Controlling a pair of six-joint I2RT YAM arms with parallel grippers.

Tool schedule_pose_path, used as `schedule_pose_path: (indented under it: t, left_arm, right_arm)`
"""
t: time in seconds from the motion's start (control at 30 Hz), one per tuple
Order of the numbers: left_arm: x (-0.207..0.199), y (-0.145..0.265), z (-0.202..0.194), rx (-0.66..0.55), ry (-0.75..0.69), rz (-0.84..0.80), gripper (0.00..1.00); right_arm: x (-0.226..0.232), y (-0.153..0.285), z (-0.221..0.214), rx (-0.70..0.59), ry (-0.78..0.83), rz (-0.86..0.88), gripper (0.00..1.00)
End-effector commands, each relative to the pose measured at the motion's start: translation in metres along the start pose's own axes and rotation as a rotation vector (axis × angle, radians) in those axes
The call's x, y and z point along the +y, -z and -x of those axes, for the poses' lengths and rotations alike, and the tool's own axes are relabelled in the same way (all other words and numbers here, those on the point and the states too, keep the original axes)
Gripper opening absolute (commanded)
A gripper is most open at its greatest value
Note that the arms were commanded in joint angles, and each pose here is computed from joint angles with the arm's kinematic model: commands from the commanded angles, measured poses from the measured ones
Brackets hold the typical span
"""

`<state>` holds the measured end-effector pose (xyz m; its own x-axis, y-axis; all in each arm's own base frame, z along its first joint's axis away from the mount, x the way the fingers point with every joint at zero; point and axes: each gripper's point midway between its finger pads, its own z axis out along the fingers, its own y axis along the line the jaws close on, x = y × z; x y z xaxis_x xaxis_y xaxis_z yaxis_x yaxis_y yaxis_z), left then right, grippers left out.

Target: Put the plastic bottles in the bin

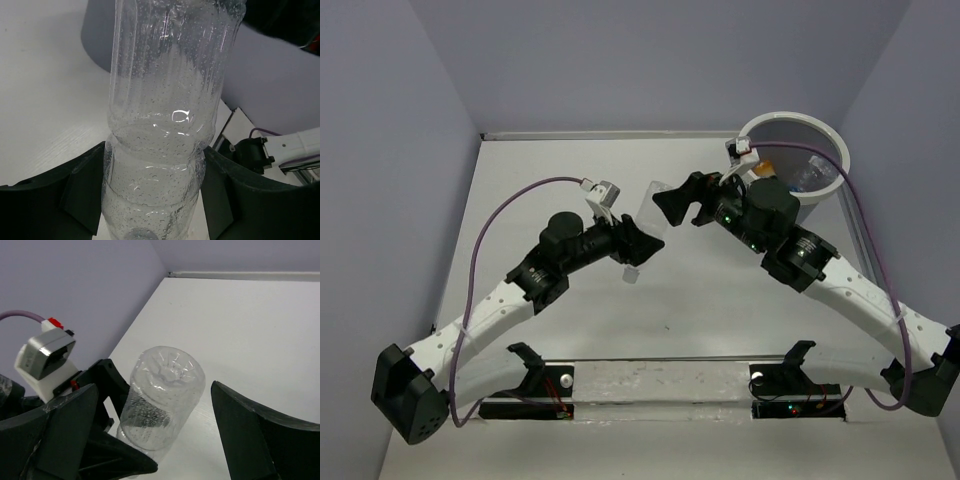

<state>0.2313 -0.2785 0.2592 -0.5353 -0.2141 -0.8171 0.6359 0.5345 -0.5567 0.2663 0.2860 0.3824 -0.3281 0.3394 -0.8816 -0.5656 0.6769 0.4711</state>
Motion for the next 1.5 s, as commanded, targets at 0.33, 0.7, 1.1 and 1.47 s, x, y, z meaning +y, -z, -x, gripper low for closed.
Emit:
schedule_pose_path:
  t: [0.33, 0.7, 1.1, 1.47]
  left_arm:
    - [-0.077, 0.003, 0.035, -0.143, -0.033, -0.235, 0.61]
    - [-0.057, 0.037, 0.057, -0.196, -0.061, -0.029, 0.99]
    - [-0.002, 0.147, 0.060, -0.361, -0.083, 0.292, 0.99]
    - [0.013, 0.183, 0.052, -0.500, -0.044, 0.310, 0.99]
  right_arm:
    - [0.010, -0.012, -0.014, 0.000, -0.081, 0.074, 0.88]
    - [-0.027, 0.029, 0.104, -0.339, 0.040, -0.164, 0.35]
    - [-0.202, 0.126, 0.254, -0.619, 0.250, -0.908, 0.31]
    - [-0.316, 0.052, 0.186, -0.504, 0.154, -0.943, 0.54]
